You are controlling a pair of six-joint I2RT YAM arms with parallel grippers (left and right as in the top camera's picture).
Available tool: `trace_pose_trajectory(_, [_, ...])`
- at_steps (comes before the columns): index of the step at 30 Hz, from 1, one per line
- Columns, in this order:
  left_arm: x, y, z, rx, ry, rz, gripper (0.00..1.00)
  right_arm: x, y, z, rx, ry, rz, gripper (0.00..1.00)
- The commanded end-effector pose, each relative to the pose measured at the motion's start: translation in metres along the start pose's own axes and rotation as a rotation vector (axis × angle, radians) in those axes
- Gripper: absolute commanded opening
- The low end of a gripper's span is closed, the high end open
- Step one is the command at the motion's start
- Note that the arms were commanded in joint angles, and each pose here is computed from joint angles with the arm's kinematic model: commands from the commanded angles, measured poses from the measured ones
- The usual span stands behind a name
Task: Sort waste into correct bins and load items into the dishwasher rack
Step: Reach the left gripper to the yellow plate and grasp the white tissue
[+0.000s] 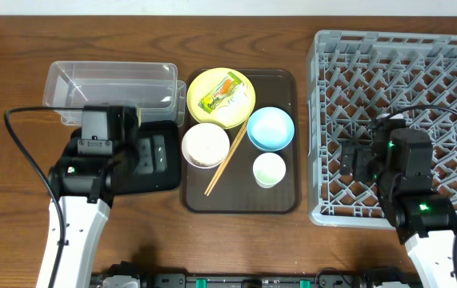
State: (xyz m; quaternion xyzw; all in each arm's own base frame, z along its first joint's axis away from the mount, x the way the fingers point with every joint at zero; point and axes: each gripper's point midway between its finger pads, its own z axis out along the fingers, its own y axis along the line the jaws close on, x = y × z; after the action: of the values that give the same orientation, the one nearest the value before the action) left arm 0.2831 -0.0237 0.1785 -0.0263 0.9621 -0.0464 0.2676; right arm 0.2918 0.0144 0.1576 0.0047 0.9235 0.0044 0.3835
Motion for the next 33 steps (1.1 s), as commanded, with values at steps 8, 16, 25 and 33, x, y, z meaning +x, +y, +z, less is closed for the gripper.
trace_pose_trajectory(8, [-0.095,-0.059,0.01,0.157,-0.149,0.173,0.93,-0.01,0.006,-0.004,-0.023,-0.025,0.006,0.99])
trace_pose_trajectory(16, [-0.137,-0.128,0.062,0.233,-0.225,0.358,0.93,-0.01,0.006,-0.004,-0.023,-0.026,0.006,0.99])
trace_pose_trajectory(25, [-0.105,-0.175,0.144,0.28,-0.12,0.436,0.93,-0.01,0.006,-0.004,-0.023,-0.025,0.006,0.99])
trace_pose_trajectory(33, [-0.077,-0.18,0.199,0.275,-0.032,0.45,0.87,-0.009,0.006,-0.004,-0.022,-0.02,0.005,0.99])
